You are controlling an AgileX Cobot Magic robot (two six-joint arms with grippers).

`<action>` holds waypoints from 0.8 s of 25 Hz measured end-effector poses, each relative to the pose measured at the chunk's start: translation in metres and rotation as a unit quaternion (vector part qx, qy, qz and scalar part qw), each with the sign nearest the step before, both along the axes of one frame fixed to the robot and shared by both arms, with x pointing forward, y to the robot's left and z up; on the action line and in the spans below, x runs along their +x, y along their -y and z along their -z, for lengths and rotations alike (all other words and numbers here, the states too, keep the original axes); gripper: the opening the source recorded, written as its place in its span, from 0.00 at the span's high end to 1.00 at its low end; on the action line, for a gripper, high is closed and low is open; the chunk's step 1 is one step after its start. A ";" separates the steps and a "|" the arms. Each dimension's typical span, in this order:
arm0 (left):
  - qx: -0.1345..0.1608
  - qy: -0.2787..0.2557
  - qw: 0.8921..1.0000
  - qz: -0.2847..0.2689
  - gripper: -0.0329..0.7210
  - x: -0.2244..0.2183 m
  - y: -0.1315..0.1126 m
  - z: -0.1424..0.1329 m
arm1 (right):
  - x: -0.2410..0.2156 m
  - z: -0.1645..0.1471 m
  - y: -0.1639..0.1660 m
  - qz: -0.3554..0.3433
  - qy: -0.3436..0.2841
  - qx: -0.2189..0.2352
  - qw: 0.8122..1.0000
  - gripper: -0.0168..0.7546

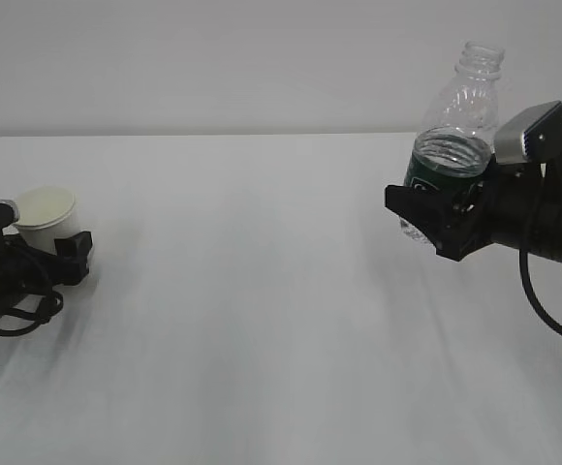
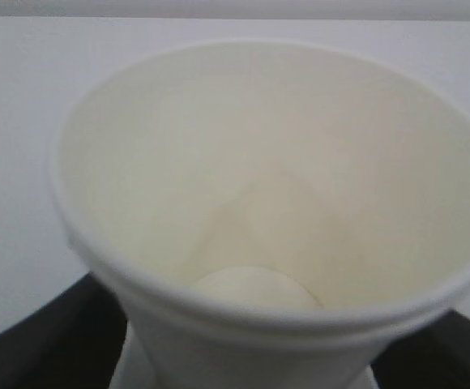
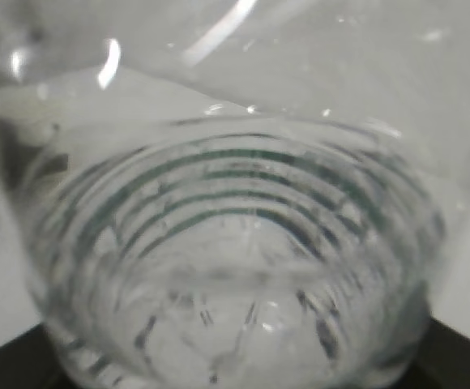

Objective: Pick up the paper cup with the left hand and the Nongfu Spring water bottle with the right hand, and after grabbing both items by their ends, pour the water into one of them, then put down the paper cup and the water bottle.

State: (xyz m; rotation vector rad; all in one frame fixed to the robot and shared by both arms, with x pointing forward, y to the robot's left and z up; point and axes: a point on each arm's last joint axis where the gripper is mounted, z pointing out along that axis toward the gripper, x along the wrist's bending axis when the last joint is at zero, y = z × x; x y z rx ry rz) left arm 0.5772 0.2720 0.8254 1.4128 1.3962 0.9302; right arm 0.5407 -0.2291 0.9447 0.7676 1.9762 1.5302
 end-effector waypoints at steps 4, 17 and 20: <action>0.000 0.000 1.000 0.000 0.12 0.000 0.000 0.000 | 0.000 0.000 0.000 0.000 0.000 0.000 1.000 0.34; 0.000 0.000 1.000 0.000 0.21 0.000 0.000 0.000 | 0.000 0.000 0.000 0.000 0.000 0.000 1.000 0.34; 0.001 0.000 1.000 0.005 0.21 0.000 0.001 0.000 | 0.000 0.000 0.000 0.000 0.000 0.000 1.000 0.34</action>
